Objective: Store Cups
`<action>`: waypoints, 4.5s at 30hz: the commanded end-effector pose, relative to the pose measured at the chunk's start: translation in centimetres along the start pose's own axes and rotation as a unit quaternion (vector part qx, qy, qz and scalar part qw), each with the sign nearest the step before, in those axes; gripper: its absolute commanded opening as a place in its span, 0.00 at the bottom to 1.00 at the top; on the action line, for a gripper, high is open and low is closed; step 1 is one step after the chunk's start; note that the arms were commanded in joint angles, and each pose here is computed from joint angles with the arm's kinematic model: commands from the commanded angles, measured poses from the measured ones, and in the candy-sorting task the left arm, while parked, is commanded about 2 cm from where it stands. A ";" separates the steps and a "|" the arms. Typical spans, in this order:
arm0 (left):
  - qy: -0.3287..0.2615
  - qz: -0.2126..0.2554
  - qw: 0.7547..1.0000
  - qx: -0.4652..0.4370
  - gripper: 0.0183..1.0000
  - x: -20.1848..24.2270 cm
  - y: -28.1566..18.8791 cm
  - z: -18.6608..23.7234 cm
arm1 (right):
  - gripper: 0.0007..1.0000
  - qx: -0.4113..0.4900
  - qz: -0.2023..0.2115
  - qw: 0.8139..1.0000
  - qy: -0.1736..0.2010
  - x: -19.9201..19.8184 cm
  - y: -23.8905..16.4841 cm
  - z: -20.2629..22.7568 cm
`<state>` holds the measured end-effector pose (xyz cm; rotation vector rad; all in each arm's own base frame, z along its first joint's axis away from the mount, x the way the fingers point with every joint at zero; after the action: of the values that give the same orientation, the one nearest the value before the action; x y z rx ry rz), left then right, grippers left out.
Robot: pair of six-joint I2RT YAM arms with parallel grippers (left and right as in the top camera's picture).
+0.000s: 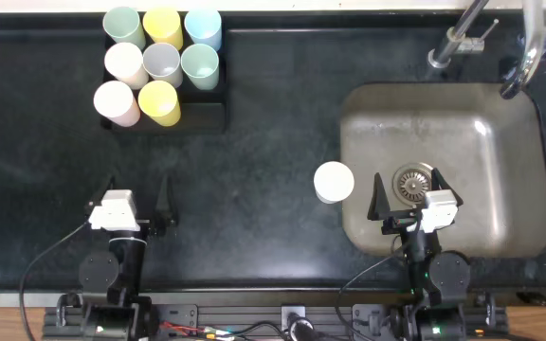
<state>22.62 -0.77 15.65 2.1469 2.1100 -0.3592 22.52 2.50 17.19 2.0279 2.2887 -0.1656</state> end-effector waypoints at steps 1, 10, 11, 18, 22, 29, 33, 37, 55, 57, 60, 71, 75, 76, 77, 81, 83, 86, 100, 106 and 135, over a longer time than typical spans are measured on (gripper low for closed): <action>0.009 0.011 1.000 -0.001 1.00 -0.4 -0.1 0.0 | 1.00 -0.006 -0.005 1.000 -0.003 0.2 0.0 -0.1; 0.009 0.011 1.000 -0.001 1.00 -0.4 -0.1 0.0 | 1.00 -0.006 -0.005 1.000 -0.003 0.2 0.0 -0.1; 0.009 0.011 1.000 -0.001 1.00 -0.4 -0.1 0.0 | 1.00 -0.006 -0.005 1.000 -0.003 0.2 0.0 -0.1; 0.009 0.011 1.000 -0.001 1.00 -0.4 -0.1 0.0 | 0.99 -0.006 -0.004 1.000 -0.003 0.2 0.0 0.0; 0.009 0.011 1.000 -0.001 1.00 -0.4 -0.1 0.0 | 1.00 -0.006 -0.003 1.000 0.005 0.2 0.0 -0.1; 0.009 0.011 1.000 -0.001 1.00 -0.4 -0.1 0.0 | 1.00 0.010 -0.006 0.997 0.079 -0.1 -0.2 -2.5; 0.009 0.011 1.000 -0.001 1.00 -0.4 -0.1 0.0 | 1.00 0.092 -0.007 0.993 0.080 -0.7 -0.3 -5.9; 0.009 0.011 1.000 -0.001 1.00 -0.4 -0.1 0.0 | 1.00 0.234 -0.016 0.969 0.081 -0.9 -0.1 -7.6; 0.009 0.011 1.000 -0.001 1.00 -0.4 -0.1 0.0 | 0.96 0.625 -0.199 0.755 0.006 3.9 5.1 0.8; 0.009 0.011 1.000 -0.001 1.00 -0.4 -0.1 0.0 | 0.96 0.638 -0.209 0.741 -0.001 4.4 5.3 1.8; 0.009 0.011 1.000 -0.001 1.00 -0.4 -0.1 0.0 | 0.96 0.650 -0.222 0.726 -0.011 5.1 5.5 2.9; 0.009 0.011 1.000 -0.001 1.00 -0.4 -0.1 0.0 | 0.60 0.683 -0.222 0.695 -0.023 6.8 6.4 6.2; 0.009 0.011 1.000 -0.001 1.00 -0.4 -0.1 0.0 | 0.25 0.681 -0.214 0.700 -0.007 7.3 6.8 6.2; 0.009 0.011 1.000 -0.001 1.00 -0.4 -0.1 0.0 | 0.15 0.680 -0.213 0.701 -0.004 7.5 6.9 6.1; 0.009 0.011 1.000 -0.001 1.00 -0.4 -0.1 0.0 | 0.04 0.680 -0.211 0.702 -0.002 7.5 6.9 6.1; 0.009 0.011 1.000 -0.001 1.00 -0.4 -0.1 0.0 | 0.04 0.668 -0.228 0.708 0.017 8.6 7.2 5.0; 0.009 0.011 1.000 -0.001 1.00 -0.4 -0.1 0.0 | 0.04 0.649 -0.241 0.721 0.027 9.1 7.9 3.4; 0.009 0.011 1.000 -0.001 1.00 -0.4 -0.1 0.0 | 0.04 0.610 -0.240 0.753 0.043 9.5 9.8 -0.2; 0.009 0.011 1.000 -0.001 1.00 -0.4 -0.1 0.0 | 0.04 0.436 -0.292 0.843 0.121 18.0 16.7 -16.4; 0.009 0.011 1.000 -0.001 1.00 -0.4 -0.1 0.0 | 0.04 0.465 -0.274 0.837 0.091 22.3 18.8 -13.7; 0.009 0.011 1.000 -0.001 1.00 -0.4 -0.1 0.0 | 0.04 0.532 -0.182 0.818 0.123 30.6 23.0 -2.1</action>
<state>22.61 -0.83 15.68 2.1530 2.1071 -0.3544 41.06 35.27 13.75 1.8266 3.1361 -1.7026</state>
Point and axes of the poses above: each gripper's point midway between its finger pads, its own y axis out along the fingers, its own x axis along the line the jaws close on, z = x × y, the point moved 2 cm from there along -y, back along the fingers, and after that the axes turned 10 degrees about -y, right-handed, at the moved point
